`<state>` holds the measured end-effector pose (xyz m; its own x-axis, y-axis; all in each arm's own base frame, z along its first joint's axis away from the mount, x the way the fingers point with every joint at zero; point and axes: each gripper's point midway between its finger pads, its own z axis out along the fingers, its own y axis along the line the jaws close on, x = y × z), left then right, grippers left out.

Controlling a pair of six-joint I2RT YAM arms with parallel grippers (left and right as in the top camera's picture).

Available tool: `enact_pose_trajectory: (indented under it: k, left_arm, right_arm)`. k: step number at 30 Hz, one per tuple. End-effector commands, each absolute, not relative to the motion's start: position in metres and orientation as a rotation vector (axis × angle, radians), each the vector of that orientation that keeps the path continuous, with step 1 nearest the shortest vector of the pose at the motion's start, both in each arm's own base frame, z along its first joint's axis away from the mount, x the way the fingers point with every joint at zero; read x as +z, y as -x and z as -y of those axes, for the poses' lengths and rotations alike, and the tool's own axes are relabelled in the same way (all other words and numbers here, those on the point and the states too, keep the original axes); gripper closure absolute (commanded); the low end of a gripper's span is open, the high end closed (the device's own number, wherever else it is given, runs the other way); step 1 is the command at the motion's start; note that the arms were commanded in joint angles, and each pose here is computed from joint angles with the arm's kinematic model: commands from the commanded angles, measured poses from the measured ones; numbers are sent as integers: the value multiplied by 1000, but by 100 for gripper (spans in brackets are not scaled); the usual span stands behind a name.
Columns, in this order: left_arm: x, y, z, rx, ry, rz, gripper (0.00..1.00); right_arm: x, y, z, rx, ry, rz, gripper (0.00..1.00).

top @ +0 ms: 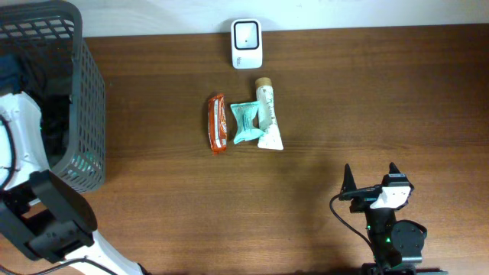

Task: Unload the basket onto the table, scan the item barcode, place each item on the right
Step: 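Reach into the basket and grasp the Kleenex tissue pack, then place the Kleenex pack on the table left of the red bag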

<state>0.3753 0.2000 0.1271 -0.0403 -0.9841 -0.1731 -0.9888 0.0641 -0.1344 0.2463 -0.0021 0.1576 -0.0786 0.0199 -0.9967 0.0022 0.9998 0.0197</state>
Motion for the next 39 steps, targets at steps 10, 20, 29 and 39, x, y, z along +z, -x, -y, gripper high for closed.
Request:
enact_pose_trajectory:
  k: [10,20,29,39]
  left_arm:
    - [61,-355,-200,139,2081,-2130,16]
    - [14,-340,-195,221,2155,-2226,69]
    - [172,-378,-228,109,1942,-2090,100]
    - [487,-334,-170,-136,1219,-1645,100]
  right_arm:
    - [155,-246,1,14,-12,-1653,1]
    - [155,-246,1,14,-12,-1653,1]
    - [155,-246,1,14,-12,-1653,1]
    - [155,-246,1,14,-12,-1653,1]
